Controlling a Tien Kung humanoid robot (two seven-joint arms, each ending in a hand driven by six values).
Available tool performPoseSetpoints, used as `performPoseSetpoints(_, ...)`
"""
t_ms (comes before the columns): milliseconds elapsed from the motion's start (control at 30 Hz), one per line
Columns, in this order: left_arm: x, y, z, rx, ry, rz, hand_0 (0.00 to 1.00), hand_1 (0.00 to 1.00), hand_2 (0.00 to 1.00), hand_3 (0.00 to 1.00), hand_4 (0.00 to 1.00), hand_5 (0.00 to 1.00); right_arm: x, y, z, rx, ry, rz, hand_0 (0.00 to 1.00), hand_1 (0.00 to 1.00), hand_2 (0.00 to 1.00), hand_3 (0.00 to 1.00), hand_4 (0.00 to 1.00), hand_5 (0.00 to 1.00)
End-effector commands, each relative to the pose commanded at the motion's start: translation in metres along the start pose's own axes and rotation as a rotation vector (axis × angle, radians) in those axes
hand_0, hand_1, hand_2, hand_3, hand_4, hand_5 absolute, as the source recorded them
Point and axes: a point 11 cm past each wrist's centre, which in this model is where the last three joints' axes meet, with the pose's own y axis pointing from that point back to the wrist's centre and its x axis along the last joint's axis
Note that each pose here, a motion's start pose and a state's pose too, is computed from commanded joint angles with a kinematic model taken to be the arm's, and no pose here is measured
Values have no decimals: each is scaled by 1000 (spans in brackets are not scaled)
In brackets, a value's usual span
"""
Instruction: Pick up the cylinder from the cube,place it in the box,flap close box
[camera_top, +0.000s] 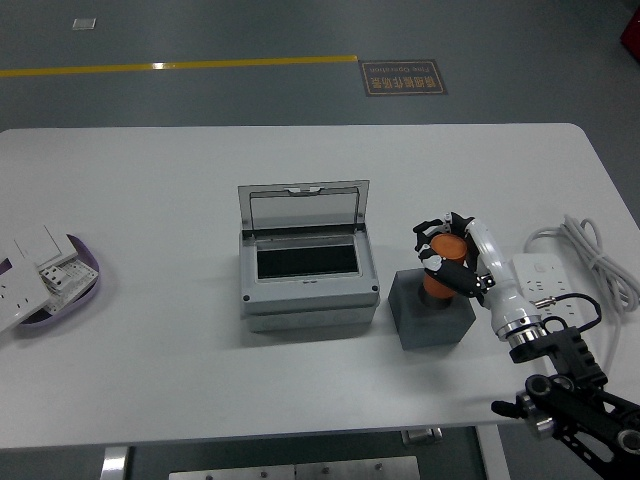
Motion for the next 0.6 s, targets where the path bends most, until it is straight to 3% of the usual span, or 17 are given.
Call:
performPoseSetpoints(133,0,0,-1,2,0,-1,596,623,616,635,692,212,-8,-9,-17,36,26,-16,292,302,276,219,2,2)
performPoseSetpoints(333,-1,0,-2,5,-3,-2,596,623,616,635,692,212,-51,-30,-54,113,131,-158,272,292,267,210,2,2)
performPoseSetpoints(367,-1,0,-2,4,-3,-2,596,623,616,635,691,213,-59,-34,-61,128,156,-185,168,219,240,204,2,2)
performPoseSetpoints(533,1,0,-3,7,-5,1,596,623,616,635,691,213,-91,-49,-92,180,302,-300,168,219,240,204,2,2)
performPoseSetpoints(567,1,0,-3,8,-6,1,596,623,617,635,691,213,-96,-51,-95,180,340,-319,73,163,193,186,2,2)
performPoseSetpoints(600,1,0,-3,9,-7,2,596,623,617,635,691,213,-101,-54,-97,178,387,-338,73,163,193,186,2,2)
